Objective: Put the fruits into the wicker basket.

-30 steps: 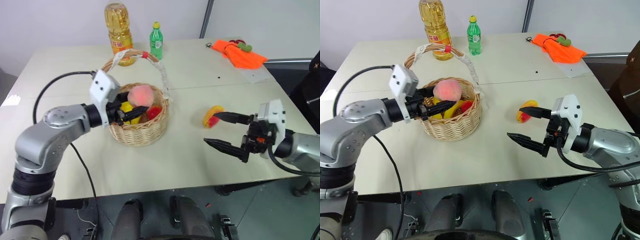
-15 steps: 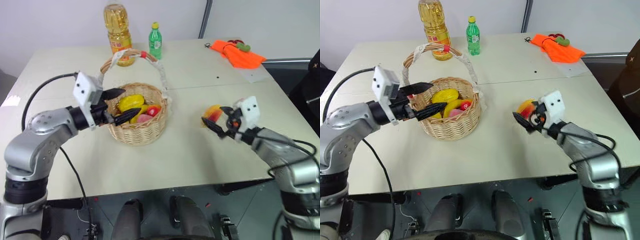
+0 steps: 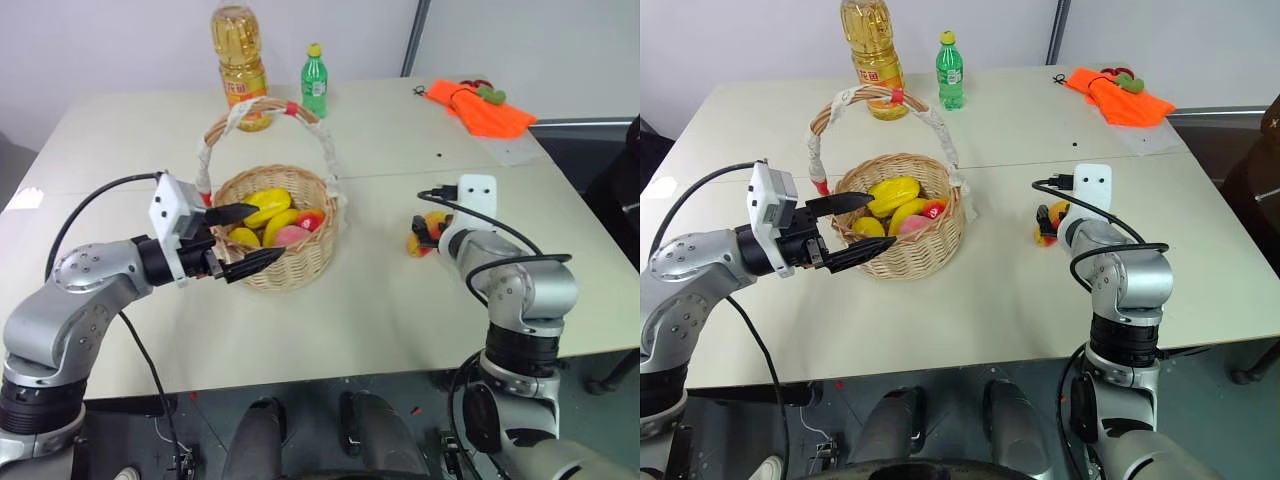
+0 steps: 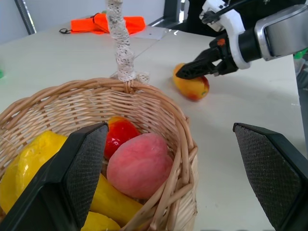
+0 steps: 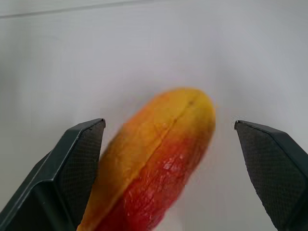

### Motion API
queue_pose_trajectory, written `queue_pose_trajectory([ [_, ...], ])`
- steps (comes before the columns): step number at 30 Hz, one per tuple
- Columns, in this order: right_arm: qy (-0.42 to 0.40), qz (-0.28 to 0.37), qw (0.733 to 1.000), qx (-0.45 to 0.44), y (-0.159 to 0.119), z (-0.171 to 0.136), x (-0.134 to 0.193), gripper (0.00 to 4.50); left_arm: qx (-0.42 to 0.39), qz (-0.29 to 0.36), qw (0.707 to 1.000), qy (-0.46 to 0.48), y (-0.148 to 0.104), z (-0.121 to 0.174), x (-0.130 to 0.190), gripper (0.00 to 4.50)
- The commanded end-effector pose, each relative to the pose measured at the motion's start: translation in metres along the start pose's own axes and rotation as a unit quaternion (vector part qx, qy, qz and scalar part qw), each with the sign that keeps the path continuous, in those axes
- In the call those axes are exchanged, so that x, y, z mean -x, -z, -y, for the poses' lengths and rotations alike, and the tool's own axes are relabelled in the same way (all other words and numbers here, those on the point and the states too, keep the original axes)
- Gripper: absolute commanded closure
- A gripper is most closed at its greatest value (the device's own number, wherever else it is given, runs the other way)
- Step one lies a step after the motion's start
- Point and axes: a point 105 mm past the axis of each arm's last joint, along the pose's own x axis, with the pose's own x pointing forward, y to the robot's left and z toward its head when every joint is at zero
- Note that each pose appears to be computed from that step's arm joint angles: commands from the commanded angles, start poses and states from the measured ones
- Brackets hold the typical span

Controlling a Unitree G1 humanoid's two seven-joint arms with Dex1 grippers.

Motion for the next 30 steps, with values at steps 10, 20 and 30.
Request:
queue_pose_trajectory([
  [10,0.010,-0.031,0.998,-0.055,0.009,-0.005,0.004,0.26,-0.019,0.023,0.999,0.017,-0.014,0.009,-0.003,0.02],
  [20,-0.098,0.138,0.974,0.148,-0.045,-0.018,0.031,1.79,-0.022,0.019,0.998,-0.056,-0.005,-0.018,0.027,0.00],
  [30,-0.482,0.213,0.810,0.257,-0.036,-0.083,0.126,1.79,0.020,0.022,0.995,-0.094,0.021,-0.034,0.065,0.00],
])
